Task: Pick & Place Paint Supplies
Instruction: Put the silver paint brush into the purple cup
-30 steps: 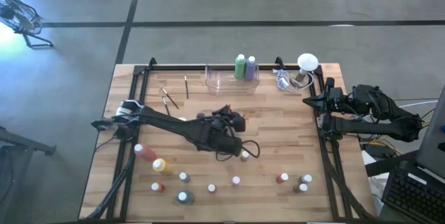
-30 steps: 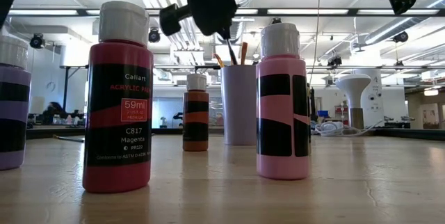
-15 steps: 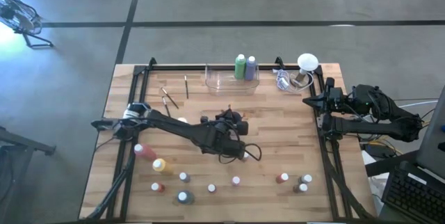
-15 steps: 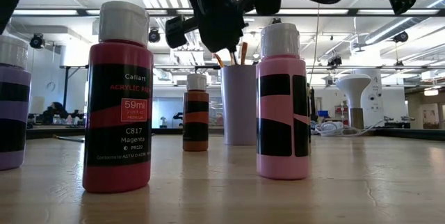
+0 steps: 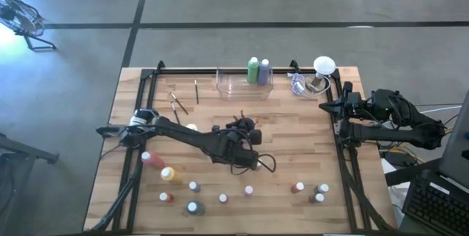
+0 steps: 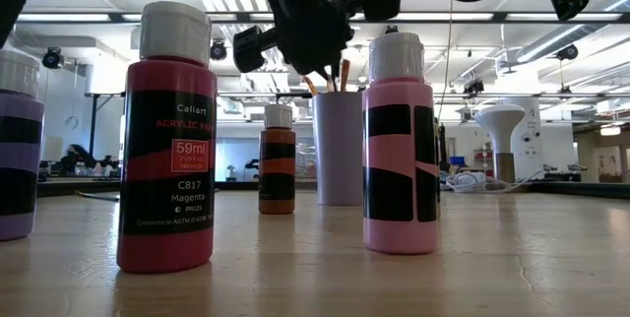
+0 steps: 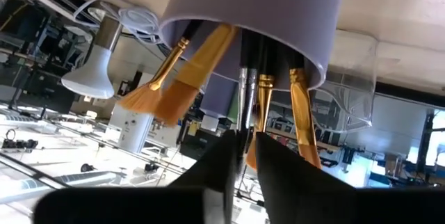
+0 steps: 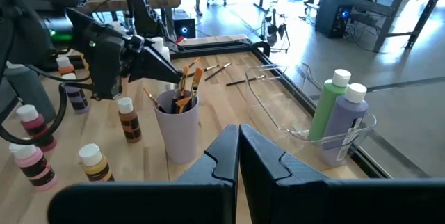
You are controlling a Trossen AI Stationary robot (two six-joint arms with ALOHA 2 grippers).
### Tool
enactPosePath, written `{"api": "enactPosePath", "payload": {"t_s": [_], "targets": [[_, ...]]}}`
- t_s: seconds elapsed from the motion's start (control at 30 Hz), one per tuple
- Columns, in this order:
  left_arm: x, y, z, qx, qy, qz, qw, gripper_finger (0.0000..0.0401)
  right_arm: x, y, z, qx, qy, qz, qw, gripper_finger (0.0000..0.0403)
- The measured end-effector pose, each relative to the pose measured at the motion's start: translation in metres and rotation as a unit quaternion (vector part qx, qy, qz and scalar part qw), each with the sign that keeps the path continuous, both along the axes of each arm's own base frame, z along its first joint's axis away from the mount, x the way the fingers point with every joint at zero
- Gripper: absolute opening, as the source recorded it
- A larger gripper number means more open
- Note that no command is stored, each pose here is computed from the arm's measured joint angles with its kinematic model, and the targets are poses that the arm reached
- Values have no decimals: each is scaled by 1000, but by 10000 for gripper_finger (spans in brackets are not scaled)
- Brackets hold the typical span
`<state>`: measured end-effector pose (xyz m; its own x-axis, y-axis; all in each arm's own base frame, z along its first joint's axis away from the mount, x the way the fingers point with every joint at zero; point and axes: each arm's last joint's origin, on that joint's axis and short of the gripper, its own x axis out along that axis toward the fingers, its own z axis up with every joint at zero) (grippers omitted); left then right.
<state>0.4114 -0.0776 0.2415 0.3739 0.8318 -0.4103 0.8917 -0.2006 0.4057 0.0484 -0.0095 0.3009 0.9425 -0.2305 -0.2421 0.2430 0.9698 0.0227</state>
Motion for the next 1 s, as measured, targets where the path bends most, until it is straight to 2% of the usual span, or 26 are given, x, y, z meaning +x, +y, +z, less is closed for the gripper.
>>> {"api": "enactPosePath", "payload": {"t_s": [0.3,0.47,0.53,0.67,0.73,0.8,0.9,1.0], "targets": [[2,-3,11,-6,-40,10,999,103,0,0,0,0,0,0,1000,8],[4,-3,27,3,-100,35,994,105,0,0,0,0,0,0,1000,8],[3,-2,39,-8,-138,46,989,105,0,0,0,1,0,0,1000,8],[-9,3,75,-73,-230,63,968,106,0,0,0,0,0,0,1000,8],[-19,9,94,-121,-281,75,949,106,0,0,0,0,0,0,1000,8],[-32,21,116,-182,-338,93,919,106,0,0,0,0,0,0,1000,8],[-56,46,150,-268,-430,134,851,106,0,0,0,0,0,0,1000,8],[-84,76,182,-322,-519,181,771,106,0,0,0,1,0,0,1000,8]]}}
